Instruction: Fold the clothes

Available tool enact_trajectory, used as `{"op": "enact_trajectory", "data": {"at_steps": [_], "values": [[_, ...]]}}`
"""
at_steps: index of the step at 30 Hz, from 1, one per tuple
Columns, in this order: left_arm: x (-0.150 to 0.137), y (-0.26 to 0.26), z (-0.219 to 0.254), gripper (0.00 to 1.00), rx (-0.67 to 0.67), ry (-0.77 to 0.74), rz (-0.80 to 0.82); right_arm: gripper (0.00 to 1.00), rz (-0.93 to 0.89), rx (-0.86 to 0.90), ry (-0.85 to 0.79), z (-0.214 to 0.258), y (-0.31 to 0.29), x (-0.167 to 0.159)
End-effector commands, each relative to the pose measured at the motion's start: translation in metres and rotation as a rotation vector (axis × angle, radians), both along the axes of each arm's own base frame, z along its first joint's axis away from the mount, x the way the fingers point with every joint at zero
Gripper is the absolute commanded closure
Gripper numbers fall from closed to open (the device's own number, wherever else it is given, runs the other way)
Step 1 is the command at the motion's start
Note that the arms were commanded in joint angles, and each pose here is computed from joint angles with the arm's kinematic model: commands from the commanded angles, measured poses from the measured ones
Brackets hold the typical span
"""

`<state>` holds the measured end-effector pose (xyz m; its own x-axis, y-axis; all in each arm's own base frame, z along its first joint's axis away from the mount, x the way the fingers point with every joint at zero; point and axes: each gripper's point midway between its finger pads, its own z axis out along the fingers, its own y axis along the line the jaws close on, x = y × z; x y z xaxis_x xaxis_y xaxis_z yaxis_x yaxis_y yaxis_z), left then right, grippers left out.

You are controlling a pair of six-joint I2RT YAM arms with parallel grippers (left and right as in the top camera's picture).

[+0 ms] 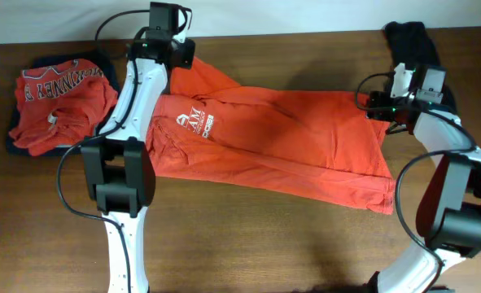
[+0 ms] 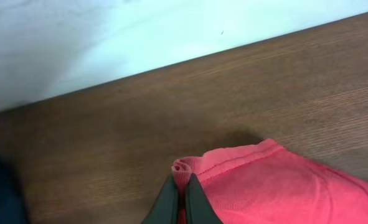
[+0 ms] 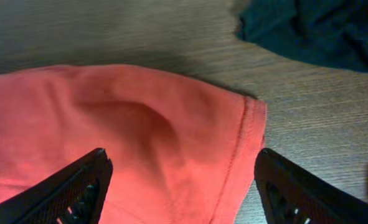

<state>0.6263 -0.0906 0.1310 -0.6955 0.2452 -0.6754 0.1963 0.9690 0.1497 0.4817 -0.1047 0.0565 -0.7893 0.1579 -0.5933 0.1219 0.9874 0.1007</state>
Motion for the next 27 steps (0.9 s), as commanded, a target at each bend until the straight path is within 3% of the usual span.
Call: {"op": "enact_trajectory", "data": {"at_steps": [1,16,27], "values": [[0.000,0.011,0.014,0.99,-0.001,-0.016,0.029,0.25,-0.046,-0.067,0.014,-0.010,-0.014,0.004],[-0.005,0.014,0.009,0.99,0.007,0.010,0.033,0.33,-0.216,-0.040,0.024,-0.047,-0.032,0.011],[-0.004,0.014,0.010,0.99,0.006,0.007,0.033,0.57,-0.258,-0.021,0.003,-0.049,-0.039,0.014]]}}
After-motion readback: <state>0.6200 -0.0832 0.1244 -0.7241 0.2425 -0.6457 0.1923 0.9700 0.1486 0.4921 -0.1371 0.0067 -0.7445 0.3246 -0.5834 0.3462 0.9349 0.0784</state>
